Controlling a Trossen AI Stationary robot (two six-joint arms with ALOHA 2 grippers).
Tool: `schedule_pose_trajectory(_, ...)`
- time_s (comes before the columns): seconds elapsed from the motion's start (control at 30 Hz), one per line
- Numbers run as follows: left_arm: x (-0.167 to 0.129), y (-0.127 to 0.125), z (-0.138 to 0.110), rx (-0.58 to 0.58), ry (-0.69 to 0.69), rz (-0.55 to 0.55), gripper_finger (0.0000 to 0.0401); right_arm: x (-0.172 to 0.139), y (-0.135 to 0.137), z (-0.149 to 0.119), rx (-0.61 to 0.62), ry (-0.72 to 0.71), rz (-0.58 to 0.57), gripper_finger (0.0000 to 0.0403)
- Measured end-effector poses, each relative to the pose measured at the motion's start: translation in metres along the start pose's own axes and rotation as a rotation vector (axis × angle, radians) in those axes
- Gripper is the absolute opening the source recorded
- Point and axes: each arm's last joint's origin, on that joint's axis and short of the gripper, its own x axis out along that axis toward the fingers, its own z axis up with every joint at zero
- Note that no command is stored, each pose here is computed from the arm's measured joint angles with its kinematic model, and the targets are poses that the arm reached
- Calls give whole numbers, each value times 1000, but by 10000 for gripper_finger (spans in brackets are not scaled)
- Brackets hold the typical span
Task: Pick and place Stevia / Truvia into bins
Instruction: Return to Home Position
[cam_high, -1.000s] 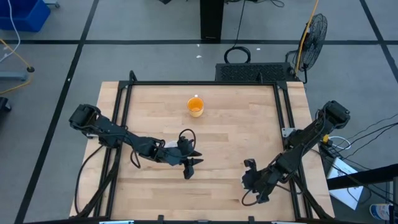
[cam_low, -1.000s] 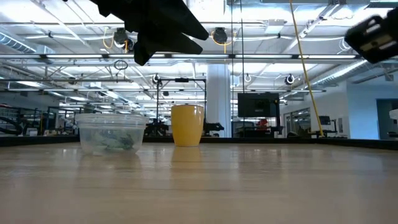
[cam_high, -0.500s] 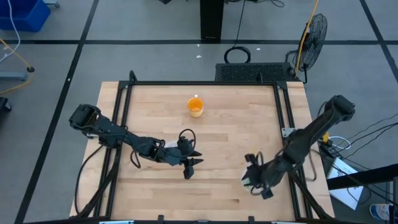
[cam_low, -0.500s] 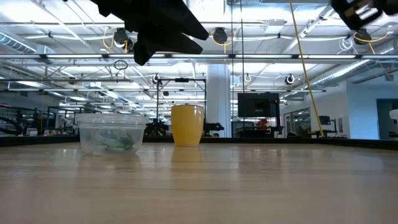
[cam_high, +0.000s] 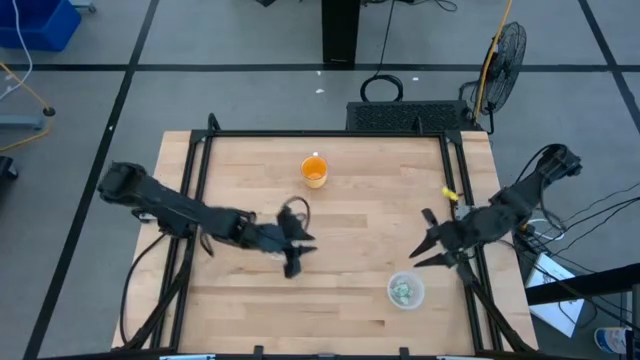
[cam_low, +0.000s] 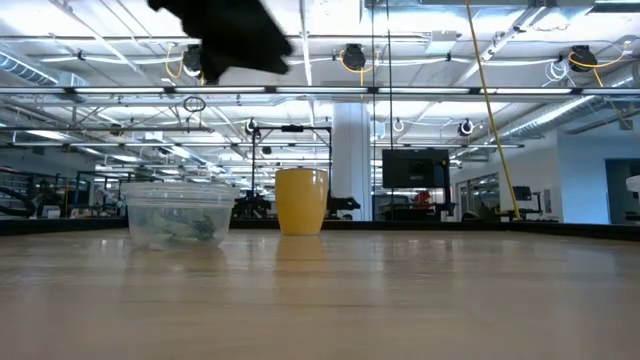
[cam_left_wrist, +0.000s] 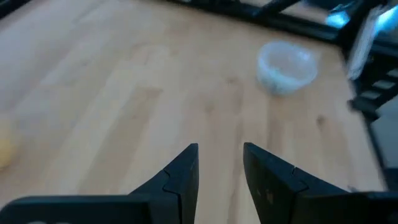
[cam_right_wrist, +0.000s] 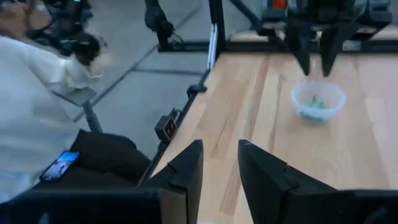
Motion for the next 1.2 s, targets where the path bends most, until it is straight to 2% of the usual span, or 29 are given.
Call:
schedule_pose_trajectory(0.07, -22, 9, 5, 1, 24, 35, 131, -10, -3, -4, -17, -35, 9, 94)
schedule_pose_trajectory(0.3, -122, 36, 27, -15, -149, 123, 131, -29, -18, -42, -32, -129, 34, 95)
schedule_pose_trajectory(0.43, -175, 53, 26, -46, -235, 92, 131, -43, -25, -57, -12, -213, 59, 94)
schedule_pose_trajectory(0.57, -214, 71, 15, -88, -266, 70, 131, -60, -30, -65, -2, -305, 108, 95)
schedule_pose_trajectory(0.73, -223, 84, -10, -86, -314, 46, 131, -70, -34, -79, -88, -379, 183, 94)
schedule_pose_trajectory(1.03, -182, 101, -78, -137, -336, 22, 131, -67, -36, -89, -68, -358, 190, 94)
schedule_pose_trajectory(1.2, -167, 109, -107, -168, -389, -26, 131, -66, -37, -90, -85, -363, 185, 95)
